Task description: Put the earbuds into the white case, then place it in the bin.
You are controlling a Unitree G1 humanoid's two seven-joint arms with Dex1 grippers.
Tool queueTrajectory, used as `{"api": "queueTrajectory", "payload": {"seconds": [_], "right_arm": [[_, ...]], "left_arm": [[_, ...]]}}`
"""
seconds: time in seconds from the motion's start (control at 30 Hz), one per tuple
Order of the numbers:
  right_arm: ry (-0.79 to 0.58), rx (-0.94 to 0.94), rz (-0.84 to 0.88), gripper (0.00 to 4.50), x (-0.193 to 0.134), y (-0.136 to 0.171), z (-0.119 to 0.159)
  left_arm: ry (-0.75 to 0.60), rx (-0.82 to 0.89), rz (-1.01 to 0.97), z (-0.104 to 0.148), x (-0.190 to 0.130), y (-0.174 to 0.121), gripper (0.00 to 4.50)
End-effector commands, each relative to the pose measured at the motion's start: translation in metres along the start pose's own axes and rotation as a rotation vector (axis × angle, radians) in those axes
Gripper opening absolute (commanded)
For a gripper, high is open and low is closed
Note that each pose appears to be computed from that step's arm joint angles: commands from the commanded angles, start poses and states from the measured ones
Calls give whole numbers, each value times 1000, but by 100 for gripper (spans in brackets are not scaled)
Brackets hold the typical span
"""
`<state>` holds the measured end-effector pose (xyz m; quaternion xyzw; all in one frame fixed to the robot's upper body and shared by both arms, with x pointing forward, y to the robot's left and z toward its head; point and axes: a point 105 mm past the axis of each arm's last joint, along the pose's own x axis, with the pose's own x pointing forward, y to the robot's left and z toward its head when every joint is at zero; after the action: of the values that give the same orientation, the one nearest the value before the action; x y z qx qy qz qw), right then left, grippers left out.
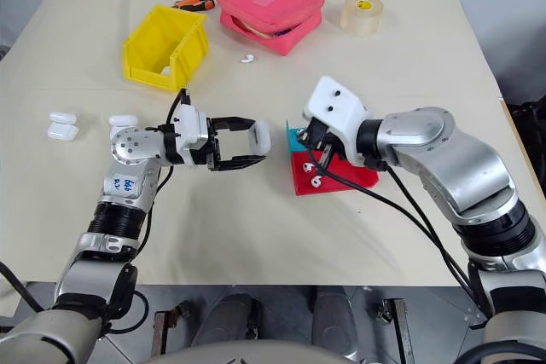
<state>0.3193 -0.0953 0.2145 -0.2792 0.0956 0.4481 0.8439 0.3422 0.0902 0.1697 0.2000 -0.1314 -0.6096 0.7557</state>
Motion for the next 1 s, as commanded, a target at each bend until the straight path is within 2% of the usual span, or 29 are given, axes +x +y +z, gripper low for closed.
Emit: {"api": "queueTrajectory", "payload": {"seconds": [0.03, 0.2, 0.27, 0.33, 0.43, 0.57, 0.73, 0.8, 1.0], "right_arm": [[-112, -30, -39, 4, -10, -11, 27], [-273, 45, -21, 4, -13, -7, 49], [-417, 90, 9, 4, -24, -4, 58], [-512, 100, 45, 4, -41, 1, 53], [-487, 205, 67, 64, -53, -2, 20], [-442, 228, 68, 202, -65, -3, -15], [-479, 225, 138, 385, -75, 0, -18], [-489, 225, 144, 443, -76, -2, -17], [-492, 206, 149, 447, -72, -5, -15]], "left_arm": [[-30, 26, 28, 9, -3, 4, 278], [-60, 31, 114, 13, -6, 13, 278], [-92, 31, 210, 16, -12, 24, 278], [-127, 18, 330, 18, -21, 38, 278], [-143, 5, 471, 18, -34, 52, 278], [-174, 9, 621, 23, -52, 68, 278], [-181, 16, 699, 27, -69, 71, 278], [-180, 16, 721, 27, -75, 70, 278], [-143, 27, 808, 23, -99, 70, 278]]}}
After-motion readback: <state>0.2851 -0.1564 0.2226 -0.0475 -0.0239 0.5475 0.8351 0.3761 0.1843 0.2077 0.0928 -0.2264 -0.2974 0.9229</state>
